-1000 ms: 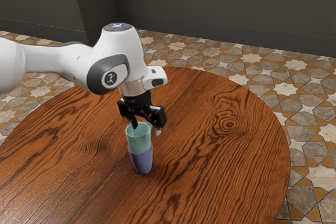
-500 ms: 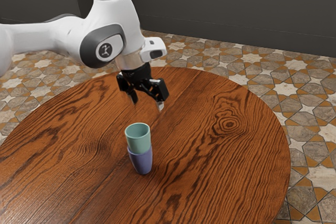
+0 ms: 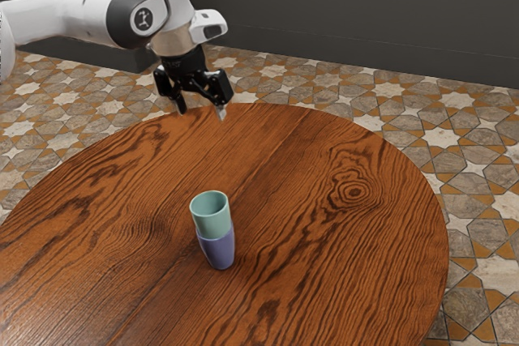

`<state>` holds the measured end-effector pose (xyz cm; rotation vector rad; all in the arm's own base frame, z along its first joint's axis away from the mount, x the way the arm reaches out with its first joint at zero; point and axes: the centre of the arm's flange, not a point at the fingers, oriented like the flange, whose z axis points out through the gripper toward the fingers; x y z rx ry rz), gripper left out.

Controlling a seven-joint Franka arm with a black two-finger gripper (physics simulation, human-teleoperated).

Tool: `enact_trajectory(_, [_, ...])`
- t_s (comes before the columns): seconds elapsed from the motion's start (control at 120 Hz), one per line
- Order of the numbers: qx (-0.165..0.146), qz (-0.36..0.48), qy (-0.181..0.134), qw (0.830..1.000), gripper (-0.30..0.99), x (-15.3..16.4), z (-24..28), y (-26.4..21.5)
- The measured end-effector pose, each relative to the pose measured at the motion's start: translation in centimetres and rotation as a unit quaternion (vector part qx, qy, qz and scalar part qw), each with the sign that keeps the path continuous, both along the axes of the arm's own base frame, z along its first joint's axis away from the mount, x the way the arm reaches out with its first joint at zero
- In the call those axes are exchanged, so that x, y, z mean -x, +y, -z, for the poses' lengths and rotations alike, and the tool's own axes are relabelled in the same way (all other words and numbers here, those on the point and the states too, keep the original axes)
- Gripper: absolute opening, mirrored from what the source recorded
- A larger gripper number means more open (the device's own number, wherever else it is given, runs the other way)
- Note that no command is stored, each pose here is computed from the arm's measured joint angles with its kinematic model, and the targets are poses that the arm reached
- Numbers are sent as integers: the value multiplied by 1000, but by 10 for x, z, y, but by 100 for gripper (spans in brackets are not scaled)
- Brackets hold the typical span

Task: Place the left cup onto the right cup

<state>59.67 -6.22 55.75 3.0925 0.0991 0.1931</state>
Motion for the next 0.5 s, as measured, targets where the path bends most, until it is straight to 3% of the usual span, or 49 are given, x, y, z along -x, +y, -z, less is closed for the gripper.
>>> enact_trajectory(0.5, [-7,33,-3,999,69,-14,-37,9])
